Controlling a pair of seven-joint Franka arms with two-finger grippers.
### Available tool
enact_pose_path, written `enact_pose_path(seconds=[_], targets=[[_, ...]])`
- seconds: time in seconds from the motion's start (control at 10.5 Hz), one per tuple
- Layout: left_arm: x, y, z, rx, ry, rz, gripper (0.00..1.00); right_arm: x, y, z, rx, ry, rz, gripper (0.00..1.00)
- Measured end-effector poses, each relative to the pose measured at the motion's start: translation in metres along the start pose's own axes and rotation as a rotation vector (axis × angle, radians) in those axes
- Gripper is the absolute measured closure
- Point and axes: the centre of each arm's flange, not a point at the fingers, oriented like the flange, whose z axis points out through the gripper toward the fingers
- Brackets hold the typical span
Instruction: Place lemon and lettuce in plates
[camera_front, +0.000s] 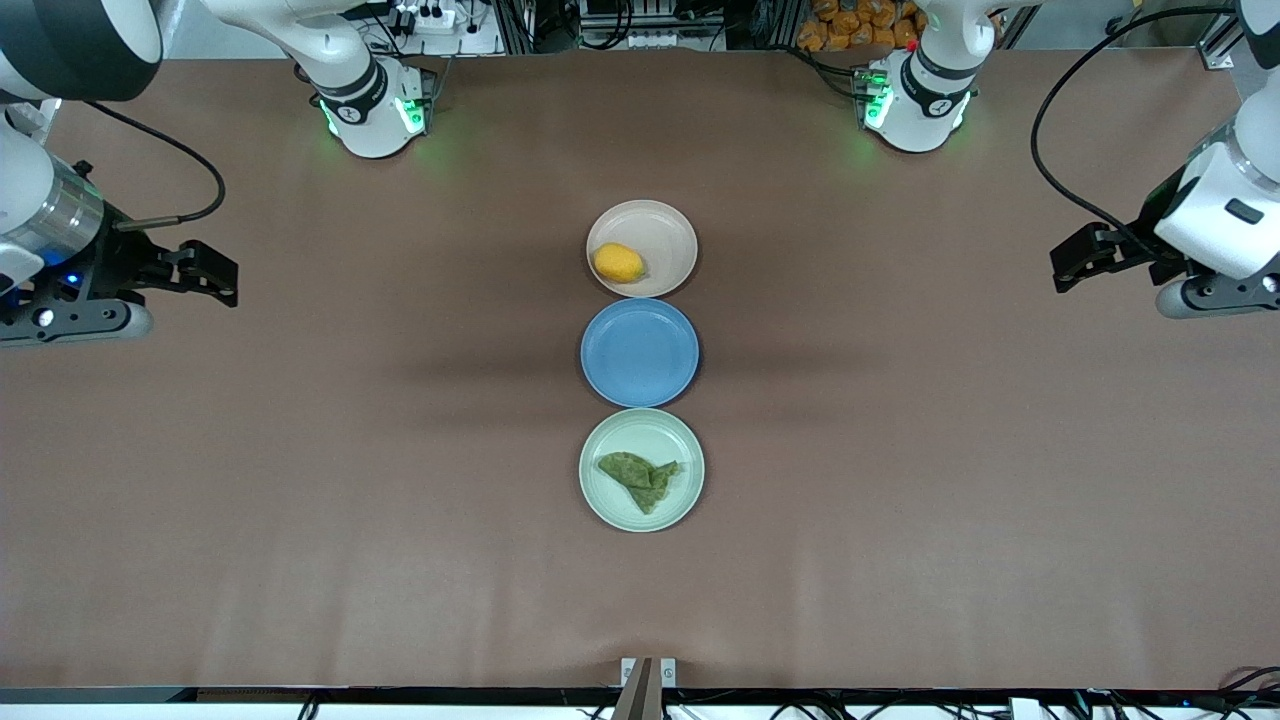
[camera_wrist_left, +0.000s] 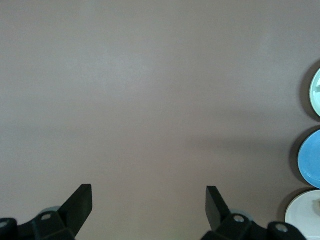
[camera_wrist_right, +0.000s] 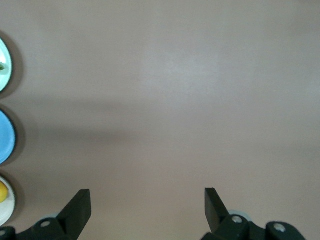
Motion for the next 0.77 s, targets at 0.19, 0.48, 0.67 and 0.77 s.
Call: enact_pose_path(seconds=[0.19, 0.48, 0.67, 0.77], targets=[[-0.005, 0.003, -0.006, 0.001, 0.011, 0.005, 0.0, -0.002, 0.003, -0.004, -0.006, 0.007, 0.004, 0.0], [-0.011, 0.017, -0.012, -0.026, 0.016, 0.03, 0.0, -0.011, 0.018, -0.02, -0.003, 0.035, 0.028, 0.0], [-0.011, 0.017, -0.012, -0.041, 0.013, 0.084, 0.0, -0.014, 0.022, -0.024, -0.002, 0.043, 0.034, 0.0], [-0.01, 0.015, -0.012, -0.041, 0.015, 0.112, 0.0, -0.014, 0.022, -0.024, -0.002, 0.043, 0.034, 0.0]])
